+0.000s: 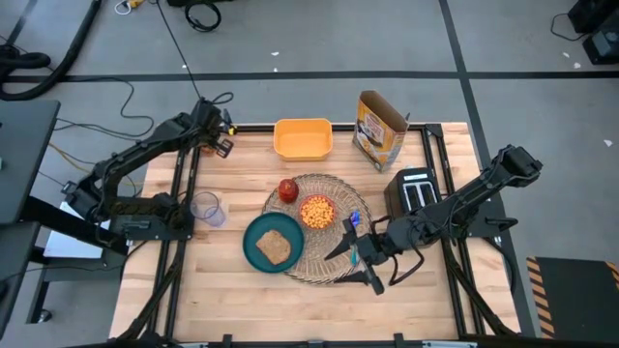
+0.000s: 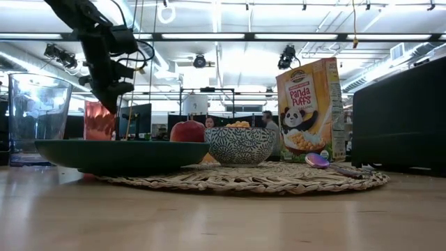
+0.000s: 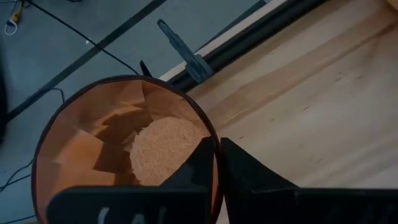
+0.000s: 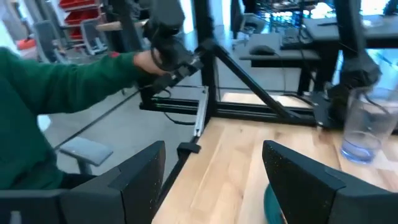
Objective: Arrange a breakfast setting
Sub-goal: Put the brown cup of milk to the top right of the brown table mat
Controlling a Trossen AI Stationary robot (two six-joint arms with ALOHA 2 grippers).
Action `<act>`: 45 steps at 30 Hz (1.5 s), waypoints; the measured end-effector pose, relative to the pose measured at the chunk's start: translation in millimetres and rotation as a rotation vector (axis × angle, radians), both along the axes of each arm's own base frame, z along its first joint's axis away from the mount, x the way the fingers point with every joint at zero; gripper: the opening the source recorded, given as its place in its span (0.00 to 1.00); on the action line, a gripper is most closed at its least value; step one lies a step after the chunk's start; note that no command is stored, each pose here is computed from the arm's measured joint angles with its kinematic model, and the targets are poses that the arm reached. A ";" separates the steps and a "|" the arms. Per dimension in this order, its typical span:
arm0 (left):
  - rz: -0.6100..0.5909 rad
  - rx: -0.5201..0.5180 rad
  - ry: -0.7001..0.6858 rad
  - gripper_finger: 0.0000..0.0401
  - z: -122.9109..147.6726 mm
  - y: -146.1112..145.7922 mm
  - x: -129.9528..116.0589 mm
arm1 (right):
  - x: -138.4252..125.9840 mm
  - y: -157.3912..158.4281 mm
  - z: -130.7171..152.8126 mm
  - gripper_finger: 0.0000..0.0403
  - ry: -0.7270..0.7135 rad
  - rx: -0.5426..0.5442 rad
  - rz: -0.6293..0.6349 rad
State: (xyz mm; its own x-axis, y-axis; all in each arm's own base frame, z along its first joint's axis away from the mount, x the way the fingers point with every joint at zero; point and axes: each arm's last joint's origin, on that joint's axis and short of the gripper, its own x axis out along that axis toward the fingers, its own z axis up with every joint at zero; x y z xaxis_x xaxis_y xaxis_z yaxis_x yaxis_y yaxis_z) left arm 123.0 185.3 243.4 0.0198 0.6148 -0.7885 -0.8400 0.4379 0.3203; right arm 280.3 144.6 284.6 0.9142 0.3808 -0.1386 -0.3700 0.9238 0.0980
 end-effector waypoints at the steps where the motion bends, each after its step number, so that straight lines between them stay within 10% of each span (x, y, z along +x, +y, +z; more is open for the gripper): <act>1: -0.003 -0.001 0.004 0.05 -0.1 -0.1 -0.1 | 0.0 0.0 -0.1 0.68 0.000 -0.004 0.001; 22: -0.275 -0.042 -0.079 0.05 104.2 -55.4 38.7 | 9.8 -34.3 -13.8 0.69 0.004 -0.176 -0.347; 29: -0.502 -0.099 -0.241 0.05 143.4 -101.9 57.3 | 7.7 -52.8 -33.0 0.79 -0.024 -0.050 -0.400; 37: -0.733 -0.108 -0.411 0.05 156.1 -156.5 84.8 | 17.6 -66.7 -18.9 0.98 -0.046 -0.186 -0.452; 45: -0.890 -0.104 -0.479 0.05 154.0 -189.9 113.2 | 30.4 -97.0 -0.3 0.95 0.055 -0.237 -0.538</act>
State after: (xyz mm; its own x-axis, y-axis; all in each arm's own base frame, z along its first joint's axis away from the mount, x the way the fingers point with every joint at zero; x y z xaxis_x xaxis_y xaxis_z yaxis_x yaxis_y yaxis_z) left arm 236.2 -4.5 397.4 0.7646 0.1514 -0.6265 -0.2253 0.9735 -0.0396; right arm 310.7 47.6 284.3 0.9594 -0.1814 -0.2161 0.1564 0.9794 -0.1280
